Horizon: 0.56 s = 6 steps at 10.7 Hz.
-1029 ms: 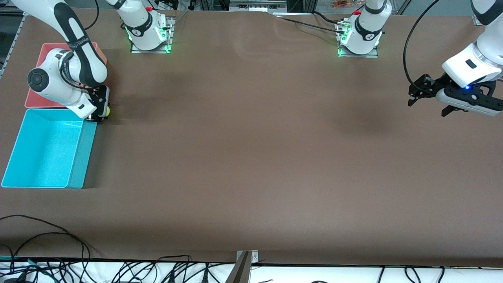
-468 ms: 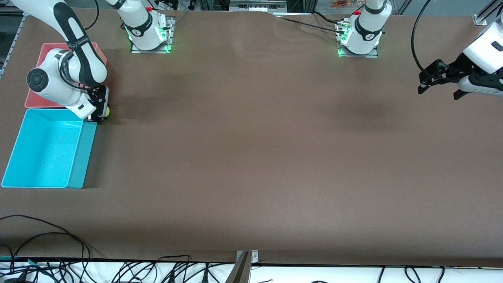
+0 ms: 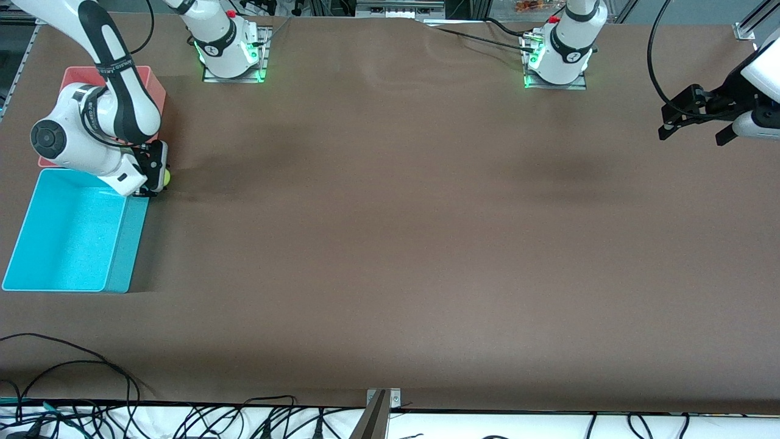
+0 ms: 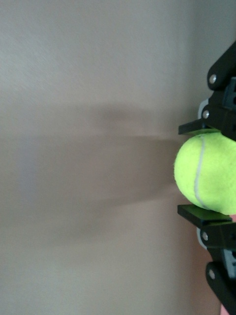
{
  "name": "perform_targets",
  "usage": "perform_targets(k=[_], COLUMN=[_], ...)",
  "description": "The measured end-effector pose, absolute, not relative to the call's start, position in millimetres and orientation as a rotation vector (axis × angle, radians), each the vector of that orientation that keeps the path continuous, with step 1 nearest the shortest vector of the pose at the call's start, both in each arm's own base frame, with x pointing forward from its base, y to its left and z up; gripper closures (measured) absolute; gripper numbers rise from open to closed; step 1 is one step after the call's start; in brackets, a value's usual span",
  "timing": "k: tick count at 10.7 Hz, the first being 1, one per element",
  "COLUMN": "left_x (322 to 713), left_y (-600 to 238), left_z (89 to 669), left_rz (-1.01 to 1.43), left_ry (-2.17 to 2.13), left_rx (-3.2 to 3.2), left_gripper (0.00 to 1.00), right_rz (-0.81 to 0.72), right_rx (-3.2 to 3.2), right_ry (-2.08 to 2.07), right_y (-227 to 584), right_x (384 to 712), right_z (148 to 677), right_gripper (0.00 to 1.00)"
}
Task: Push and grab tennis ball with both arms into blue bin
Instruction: 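Carry the ball over the blue bin and open the right gripper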
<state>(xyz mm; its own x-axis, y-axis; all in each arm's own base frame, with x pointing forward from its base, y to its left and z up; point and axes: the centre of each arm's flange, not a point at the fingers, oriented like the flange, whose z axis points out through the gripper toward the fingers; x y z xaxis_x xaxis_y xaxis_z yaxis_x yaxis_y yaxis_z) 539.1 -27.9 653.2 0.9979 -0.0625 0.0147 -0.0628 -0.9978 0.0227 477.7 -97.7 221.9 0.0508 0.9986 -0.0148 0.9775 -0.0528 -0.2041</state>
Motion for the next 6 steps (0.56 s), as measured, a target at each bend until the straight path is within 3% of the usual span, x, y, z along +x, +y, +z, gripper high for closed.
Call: perform_targets(k=[3,6], left_x=[545.2,545.8], left_y=[-30.3,-36.4], left_z=[650.2,642.3], left_rz=[-0.026,-0.077], left_ry=[-0.027,-0.04], left_rx=[3.118,3.151], left_gripper=[0.0,0.0], right_rz=[0.27,0.256], right_rx=[-2.183,-2.275], right_ry=[-2.002,-1.939], right_y=[-76.4,-79.9], right_x=[499.9,547.4], right_z=[244.9,313.1], right_gripper=[0.37,0.37])
